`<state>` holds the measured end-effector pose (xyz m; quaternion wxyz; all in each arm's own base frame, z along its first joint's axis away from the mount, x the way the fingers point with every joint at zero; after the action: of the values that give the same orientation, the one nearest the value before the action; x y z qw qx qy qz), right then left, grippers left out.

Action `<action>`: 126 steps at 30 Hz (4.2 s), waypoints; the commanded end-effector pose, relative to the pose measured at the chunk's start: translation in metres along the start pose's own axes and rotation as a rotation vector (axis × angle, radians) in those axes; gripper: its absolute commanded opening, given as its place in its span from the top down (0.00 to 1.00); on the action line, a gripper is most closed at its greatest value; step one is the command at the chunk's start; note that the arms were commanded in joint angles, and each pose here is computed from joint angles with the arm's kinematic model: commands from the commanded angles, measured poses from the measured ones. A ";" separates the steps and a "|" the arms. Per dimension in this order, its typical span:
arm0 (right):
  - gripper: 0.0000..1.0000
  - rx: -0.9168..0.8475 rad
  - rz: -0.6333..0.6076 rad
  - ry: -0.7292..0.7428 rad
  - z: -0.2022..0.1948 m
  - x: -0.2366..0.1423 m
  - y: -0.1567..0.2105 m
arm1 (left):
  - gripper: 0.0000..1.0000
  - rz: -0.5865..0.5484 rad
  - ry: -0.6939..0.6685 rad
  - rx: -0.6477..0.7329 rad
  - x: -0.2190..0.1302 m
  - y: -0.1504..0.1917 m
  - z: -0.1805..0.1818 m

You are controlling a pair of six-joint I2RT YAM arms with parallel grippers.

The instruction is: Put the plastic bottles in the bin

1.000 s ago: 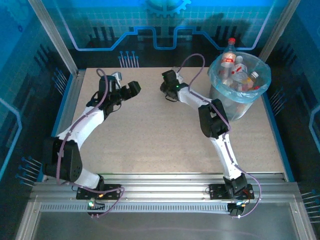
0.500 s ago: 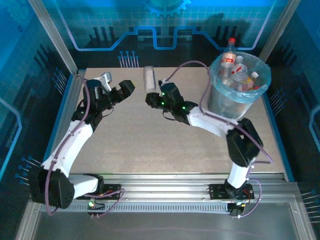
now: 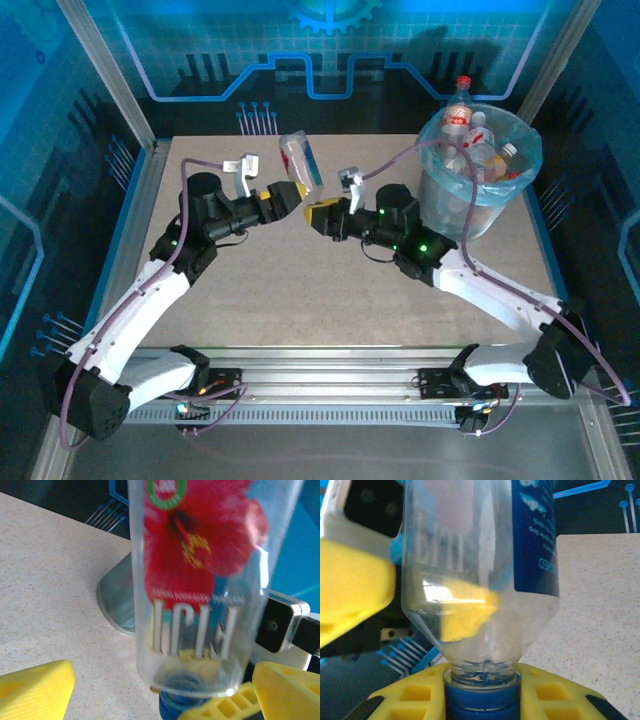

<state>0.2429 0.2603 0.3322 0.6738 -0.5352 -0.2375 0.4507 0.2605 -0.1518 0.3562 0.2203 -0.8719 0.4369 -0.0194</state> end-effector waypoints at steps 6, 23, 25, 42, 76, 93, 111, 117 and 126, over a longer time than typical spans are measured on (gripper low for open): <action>0.92 -0.103 0.007 -0.137 0.031 -0.025 0.004 | 0.18 0.007 0.119 0.106 -0.005 0.014 -0.040; 0.21 -0.233 0.009 0.003 0.039 -0.065 -0.025 | 0.55 -0.092 0.076 0.278 -0.025 0.011 -0.051; 0.20 -0.290 0.007 -0.001 0.045 -0.075 -0.035 | 0.56 -0.090 0.027 0.344 -0.028 0.011 -0.050; 0.16 -0.286 0.121 0.075 0.059 -0.050 -0.078 | 0.56 0.055 -0.054 0.772 -0.002 0.070 -0.059; 0.72 -0.282 -0.041 0.499 0.030 -0.105 -0.090 | 0.10 -0.170 0.005 0.803 -0.012 0.061 -0.076; 0.76 -0.361 -0.219 1.081 -0.045 -0.207 -0.183 | 0.10 -0.366 -0.084 0.771 -0.001 0.045 -0.065; 0.76 -0.169 0.035 1.675 -0.157 -0.238 -0.142 | 0.10 -0.375 -0.190 0.705 0.028 0.023 -0.038; 0.74 -0.148 0.039 1.703 -0.156 -0.246 -0.136 | 0.10 -0.371 -0.209 0.676 0.029 0.021 -0.028; 0.54 -0.150 0.099 1.697 -0.158 -0.244 -0.122 | 0.10 -0.362 -0.228 0.641 0.028 0.020 -0.018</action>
<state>0.3016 -0.0265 0.4368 0.5694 -0.7487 0.3304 -0.0775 0.2576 -0.1923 0.3630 0.5346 -0.8104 0.2195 -0.0964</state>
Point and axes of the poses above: each hand's point on the last joint's axis, 136 mm out from that joint toward the fingers, its own x axis out along the fingers, its own z axis along the line the jaws close on, y = z × x, the point moved 8 cm from there along -x, back along the fingers, and after that the axes turned 14 degrees about -x, right-handed, at the moved point
